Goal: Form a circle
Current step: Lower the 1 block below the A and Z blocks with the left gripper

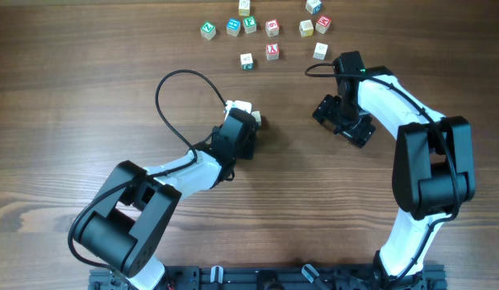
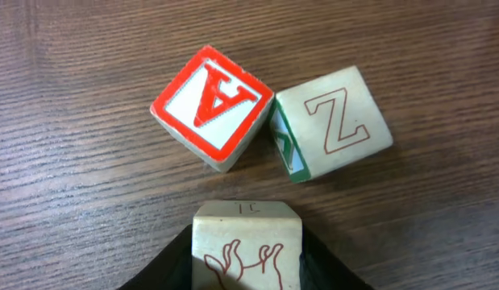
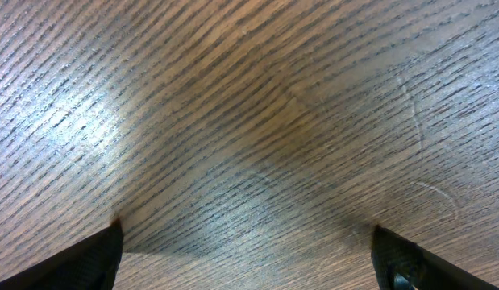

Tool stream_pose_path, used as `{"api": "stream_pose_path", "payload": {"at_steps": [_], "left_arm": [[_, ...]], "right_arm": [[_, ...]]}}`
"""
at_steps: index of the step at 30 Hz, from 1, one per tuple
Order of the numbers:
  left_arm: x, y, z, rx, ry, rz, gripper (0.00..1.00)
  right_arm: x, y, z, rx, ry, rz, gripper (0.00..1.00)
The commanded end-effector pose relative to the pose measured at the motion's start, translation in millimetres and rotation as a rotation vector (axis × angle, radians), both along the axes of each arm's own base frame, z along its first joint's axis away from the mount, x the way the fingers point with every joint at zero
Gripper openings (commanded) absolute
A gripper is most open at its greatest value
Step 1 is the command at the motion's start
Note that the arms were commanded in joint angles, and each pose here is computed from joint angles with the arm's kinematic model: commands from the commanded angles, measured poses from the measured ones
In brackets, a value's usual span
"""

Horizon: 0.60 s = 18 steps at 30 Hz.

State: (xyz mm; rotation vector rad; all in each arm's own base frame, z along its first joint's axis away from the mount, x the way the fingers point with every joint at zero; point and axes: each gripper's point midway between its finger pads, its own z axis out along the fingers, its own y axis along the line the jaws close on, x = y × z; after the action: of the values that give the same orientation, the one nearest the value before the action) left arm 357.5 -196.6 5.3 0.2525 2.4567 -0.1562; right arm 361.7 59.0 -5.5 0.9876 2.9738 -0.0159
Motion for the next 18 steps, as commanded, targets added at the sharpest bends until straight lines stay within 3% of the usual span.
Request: {"api": "stream_pose_path", "payload": {"at_steps": [1, 18], "left_arm": [[-1.3, 1.7, -5.4, 0.004, 0.007, -0.011, 0.34], [5.5, 5.1, -2.0, -0.009, -0.012, 0.005, 0.38]], "right_arm": [[-12.6, -14.7, -19.7, -0.088, 0.048, 0.007, 0.99], [-11.8, -14.5, -19.7, -0.087, 0.045, 0.007, 0.99]]}}
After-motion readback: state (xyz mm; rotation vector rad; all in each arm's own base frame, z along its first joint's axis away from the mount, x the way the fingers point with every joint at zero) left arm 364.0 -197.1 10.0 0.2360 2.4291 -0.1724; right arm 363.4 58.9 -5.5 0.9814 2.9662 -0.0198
